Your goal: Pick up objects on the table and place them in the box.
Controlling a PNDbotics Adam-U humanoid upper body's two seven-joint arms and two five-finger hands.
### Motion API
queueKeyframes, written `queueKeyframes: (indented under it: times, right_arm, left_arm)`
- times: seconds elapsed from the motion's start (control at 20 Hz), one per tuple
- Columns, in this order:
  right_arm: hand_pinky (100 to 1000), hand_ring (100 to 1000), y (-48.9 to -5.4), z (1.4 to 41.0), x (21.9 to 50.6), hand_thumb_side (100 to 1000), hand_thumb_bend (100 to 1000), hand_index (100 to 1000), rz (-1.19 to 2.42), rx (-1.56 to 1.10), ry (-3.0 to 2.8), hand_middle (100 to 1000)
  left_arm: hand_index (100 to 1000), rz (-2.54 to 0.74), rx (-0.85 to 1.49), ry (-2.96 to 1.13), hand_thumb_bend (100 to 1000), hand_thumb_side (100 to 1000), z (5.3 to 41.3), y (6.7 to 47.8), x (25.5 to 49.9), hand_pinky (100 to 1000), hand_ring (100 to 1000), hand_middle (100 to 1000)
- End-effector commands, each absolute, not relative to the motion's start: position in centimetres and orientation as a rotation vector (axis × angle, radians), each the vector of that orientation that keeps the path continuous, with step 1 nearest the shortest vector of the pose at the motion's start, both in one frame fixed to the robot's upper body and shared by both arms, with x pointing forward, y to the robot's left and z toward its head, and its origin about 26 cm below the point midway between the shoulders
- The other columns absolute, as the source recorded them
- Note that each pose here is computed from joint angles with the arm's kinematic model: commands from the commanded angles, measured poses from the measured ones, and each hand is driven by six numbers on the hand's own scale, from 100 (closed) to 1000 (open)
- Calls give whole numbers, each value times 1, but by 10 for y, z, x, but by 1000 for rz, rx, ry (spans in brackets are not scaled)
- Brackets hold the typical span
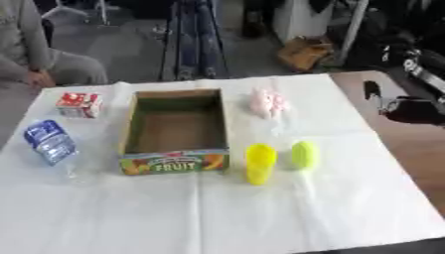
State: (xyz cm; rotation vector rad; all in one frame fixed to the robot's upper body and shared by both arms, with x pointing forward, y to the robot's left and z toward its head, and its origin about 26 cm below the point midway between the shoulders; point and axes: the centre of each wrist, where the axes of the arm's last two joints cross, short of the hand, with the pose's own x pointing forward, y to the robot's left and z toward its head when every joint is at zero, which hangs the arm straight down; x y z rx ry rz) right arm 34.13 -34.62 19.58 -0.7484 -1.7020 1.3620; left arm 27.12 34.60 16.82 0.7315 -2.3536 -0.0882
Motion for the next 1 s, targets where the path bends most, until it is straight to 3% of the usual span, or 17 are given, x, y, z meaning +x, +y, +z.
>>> queueKeyframes:
  times: [0.05,0.5,0.75,1.0]
  right_arm:
    - [784,855,-349,202,349,351,100,916,1448,-751,-1653,901]
    - [783,856,-340,186,371,493,100,938,1545,-685,-1580,922]
    - [784,860,-335,176,377,519,100,936,1586,-672,-1555,924]
    - [846,907,-325,165,383,640,100,936,1637,-667,-1530,937]
  left_arm:
    - [810,-112,720,-2377,581,750,175,344,270,562,800,780]
    - [811,-127,698,-2370,574,752,174,343,270,558,797,778]
    - [811,-132,691,-2371,574,753,174,343,270,558,796,778]
    - [810,-134,683,-2369,571,754,173,342,270,556,796,777]
